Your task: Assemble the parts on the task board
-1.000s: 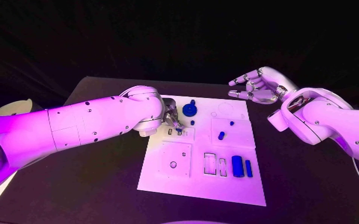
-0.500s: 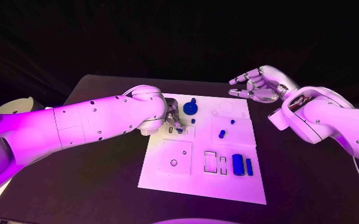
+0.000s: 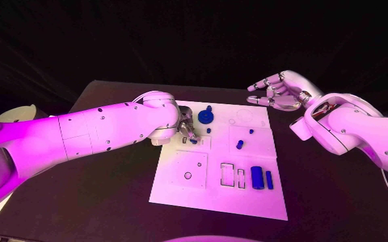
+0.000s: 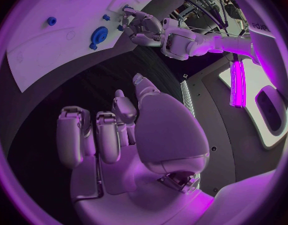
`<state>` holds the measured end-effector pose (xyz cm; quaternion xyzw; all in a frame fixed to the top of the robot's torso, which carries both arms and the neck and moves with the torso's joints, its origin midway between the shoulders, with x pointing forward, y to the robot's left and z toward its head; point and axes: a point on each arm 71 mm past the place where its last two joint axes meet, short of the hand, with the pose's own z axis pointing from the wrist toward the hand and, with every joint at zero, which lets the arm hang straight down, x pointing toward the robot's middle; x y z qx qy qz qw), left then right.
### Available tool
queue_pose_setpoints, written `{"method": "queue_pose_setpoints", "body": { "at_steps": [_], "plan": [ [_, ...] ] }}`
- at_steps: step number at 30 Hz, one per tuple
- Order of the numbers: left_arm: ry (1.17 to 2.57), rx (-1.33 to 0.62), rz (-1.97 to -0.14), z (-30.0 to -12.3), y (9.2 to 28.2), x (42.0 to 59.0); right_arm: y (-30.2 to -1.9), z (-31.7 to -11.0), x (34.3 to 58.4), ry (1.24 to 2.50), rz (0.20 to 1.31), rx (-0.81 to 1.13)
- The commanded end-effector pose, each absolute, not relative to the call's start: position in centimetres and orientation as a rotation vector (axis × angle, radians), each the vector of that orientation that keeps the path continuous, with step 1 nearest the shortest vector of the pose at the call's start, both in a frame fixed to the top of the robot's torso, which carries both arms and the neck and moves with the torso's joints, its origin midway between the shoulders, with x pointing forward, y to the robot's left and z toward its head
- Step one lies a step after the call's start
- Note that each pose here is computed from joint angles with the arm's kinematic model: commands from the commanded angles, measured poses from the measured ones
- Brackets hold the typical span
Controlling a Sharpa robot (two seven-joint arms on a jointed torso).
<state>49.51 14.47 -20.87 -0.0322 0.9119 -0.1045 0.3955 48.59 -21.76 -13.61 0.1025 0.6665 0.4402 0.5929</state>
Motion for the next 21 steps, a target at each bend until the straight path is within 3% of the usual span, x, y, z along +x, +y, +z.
{"method": "queue_pose_setpoints", "body": {
  "at_steps": [1,21],
  "plan": [
    [2.360,-0.061,-0.175,-21.46,14.94,49.23,-21.56,-13.67,48.51,1.557,1.033,0.216],
    [2.384,-0.056,-0.174,-21.62,14.84,49.21,-21.51,-13.70,48.50,1.560,1.034,0.216]
  ]
}}
